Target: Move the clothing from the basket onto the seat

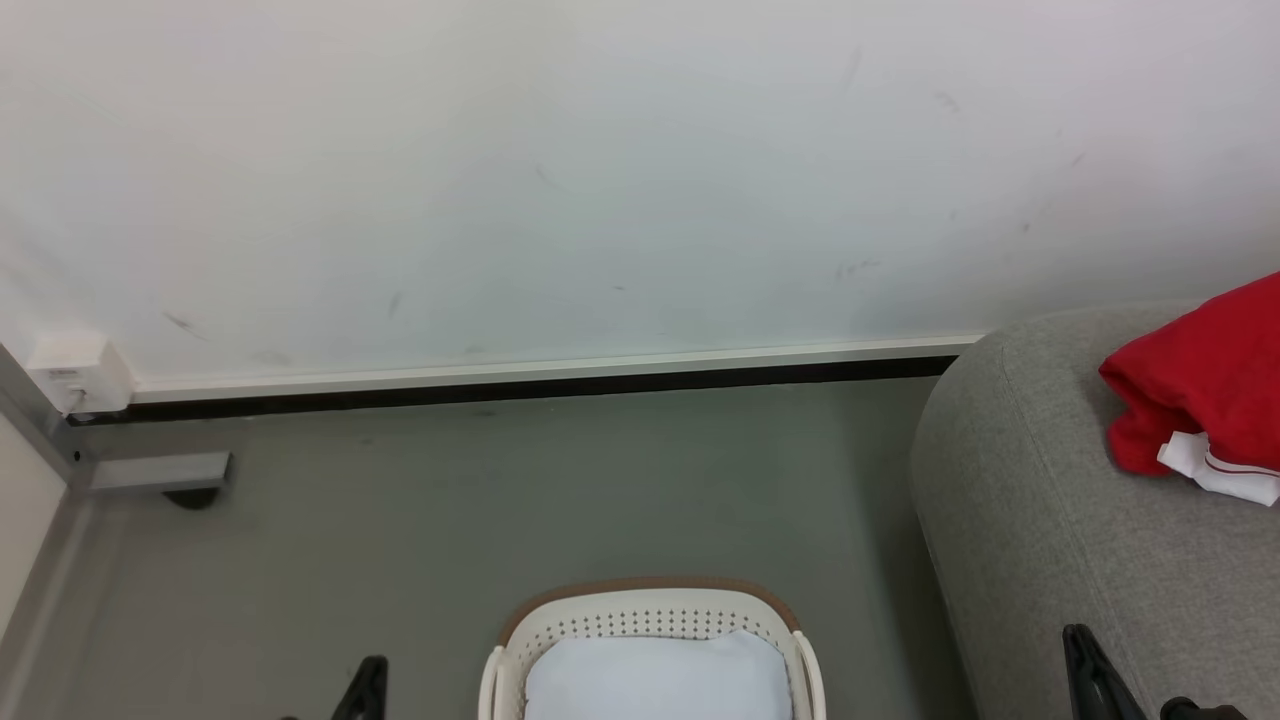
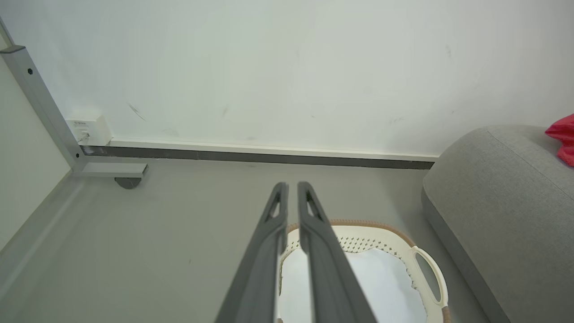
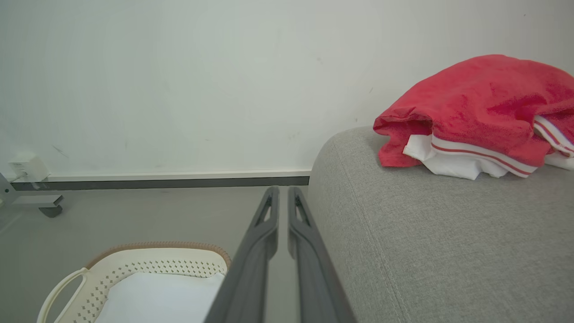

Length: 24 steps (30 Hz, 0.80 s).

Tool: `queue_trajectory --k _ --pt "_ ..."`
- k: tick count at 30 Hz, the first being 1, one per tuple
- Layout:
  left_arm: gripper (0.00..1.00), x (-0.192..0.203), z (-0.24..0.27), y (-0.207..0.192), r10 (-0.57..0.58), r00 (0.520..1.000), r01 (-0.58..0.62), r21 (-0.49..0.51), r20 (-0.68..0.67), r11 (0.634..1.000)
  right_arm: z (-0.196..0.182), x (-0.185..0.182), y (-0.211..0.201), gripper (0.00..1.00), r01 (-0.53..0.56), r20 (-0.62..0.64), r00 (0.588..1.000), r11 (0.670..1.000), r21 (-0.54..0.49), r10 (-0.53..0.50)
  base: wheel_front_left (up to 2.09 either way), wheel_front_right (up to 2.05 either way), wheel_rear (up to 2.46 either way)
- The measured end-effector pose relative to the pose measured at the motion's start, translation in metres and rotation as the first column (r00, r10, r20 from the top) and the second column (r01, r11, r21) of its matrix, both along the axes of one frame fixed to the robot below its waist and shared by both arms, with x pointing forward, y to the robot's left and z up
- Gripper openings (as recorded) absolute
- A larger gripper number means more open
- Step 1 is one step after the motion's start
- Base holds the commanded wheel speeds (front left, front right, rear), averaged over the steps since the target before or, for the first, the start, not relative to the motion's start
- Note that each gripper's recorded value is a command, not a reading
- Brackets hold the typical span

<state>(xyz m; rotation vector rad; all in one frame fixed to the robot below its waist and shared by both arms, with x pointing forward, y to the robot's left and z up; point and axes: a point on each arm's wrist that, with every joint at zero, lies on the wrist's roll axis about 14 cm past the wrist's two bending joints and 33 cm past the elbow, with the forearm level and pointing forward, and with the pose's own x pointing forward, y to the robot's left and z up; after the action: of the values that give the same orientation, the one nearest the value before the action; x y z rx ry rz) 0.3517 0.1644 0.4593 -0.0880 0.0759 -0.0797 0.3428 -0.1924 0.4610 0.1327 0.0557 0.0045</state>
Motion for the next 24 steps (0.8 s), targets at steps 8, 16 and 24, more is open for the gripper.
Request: queue_trajectory --k 8,16,24 --pt "0.0 -0.002 -0.011 0.006 0.044 0.997 -0.052 -0.121 -0.069 0.991 -0.009 -0.001 -0.004 0.0 0.045 -0.047 0.998 0.991 0.129 -0.039 0.0 0.0 0.0" --pt "0.0 0.003 -0.008 0.012 0.085 0.991 -0.111 -0.297 -0.1 0.948 -0.005 0.003 -0.008 0.0 0.09 -0.056 0.996 0.951 0.297 -0.076 0.0 0.0 0.0" --pt "0.0 0.007 -0.005 0.017 0.104 0.987 -0.146 -0.416 -0.122 0.897 -0.004 0.005 -0.011 0.0 0.117 -0.067 0.993 0.902 0.415 -0.098 0.0 0.0 0.0"
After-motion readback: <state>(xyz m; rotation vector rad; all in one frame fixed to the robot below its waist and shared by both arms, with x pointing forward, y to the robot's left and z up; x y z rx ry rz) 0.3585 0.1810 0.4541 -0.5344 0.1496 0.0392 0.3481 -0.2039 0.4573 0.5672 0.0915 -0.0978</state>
